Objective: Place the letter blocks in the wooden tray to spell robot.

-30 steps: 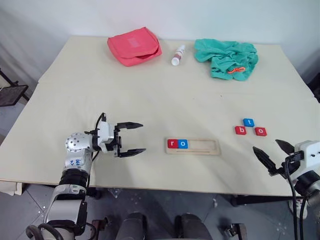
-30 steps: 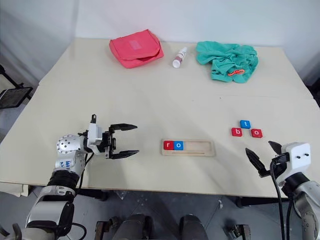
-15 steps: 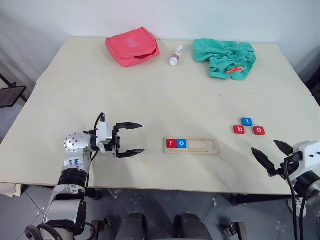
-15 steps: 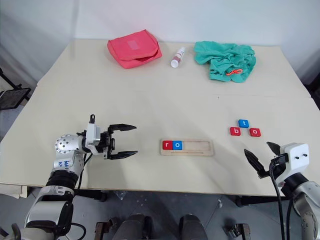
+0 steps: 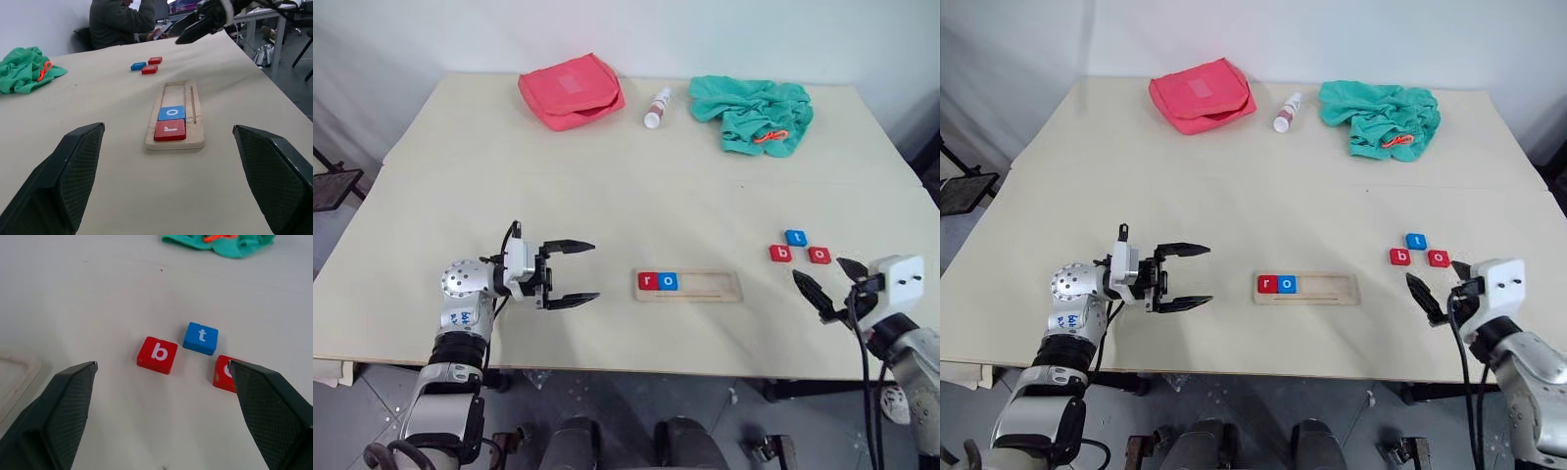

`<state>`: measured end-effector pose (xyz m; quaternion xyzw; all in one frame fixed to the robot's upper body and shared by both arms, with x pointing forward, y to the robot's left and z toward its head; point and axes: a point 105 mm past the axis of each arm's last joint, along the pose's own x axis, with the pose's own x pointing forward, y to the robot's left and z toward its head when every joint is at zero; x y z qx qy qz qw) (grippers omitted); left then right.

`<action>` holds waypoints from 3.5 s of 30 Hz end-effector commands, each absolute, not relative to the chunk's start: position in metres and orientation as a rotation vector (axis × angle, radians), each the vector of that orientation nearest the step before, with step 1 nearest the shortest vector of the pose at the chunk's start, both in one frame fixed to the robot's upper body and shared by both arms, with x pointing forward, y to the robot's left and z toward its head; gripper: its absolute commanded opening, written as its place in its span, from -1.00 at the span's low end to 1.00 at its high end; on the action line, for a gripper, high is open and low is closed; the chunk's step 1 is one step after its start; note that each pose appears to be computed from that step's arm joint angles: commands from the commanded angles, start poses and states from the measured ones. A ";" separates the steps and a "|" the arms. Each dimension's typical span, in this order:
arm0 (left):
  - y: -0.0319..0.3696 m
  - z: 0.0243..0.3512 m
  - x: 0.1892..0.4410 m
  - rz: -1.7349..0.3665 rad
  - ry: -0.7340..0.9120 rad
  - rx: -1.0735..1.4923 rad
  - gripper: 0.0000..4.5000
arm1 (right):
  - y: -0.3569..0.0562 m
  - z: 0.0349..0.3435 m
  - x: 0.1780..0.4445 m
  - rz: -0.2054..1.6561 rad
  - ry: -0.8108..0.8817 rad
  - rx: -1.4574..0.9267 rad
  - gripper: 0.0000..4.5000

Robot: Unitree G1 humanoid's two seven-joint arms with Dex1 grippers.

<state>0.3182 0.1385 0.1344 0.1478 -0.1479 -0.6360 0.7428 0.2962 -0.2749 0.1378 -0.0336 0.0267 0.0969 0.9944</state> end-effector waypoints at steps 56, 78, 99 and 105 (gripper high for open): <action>0.137 0.123 0.293 -1.405 -0.345 0.311 1.00 | -0.236 0.131 0.337 0.079 0.074 0.047 -0.34; 0.135 0.124 0.299 -1.476 -0.348 0.316 1.00 | -0.226 0.110 0.282 -0.019 0.118 0.084 0.40; 0.133 0.124 0.301 -1.461 -0.359 0.316 1.00 | -0.250 0.142 0.283 0.936 0.436 -0.606 0.99; 0.136 0.122 0.296 -1.462 -0.361 0.323 1.00 | -0.269 0.127 0.301 1.091 0.573 -0.818 0.99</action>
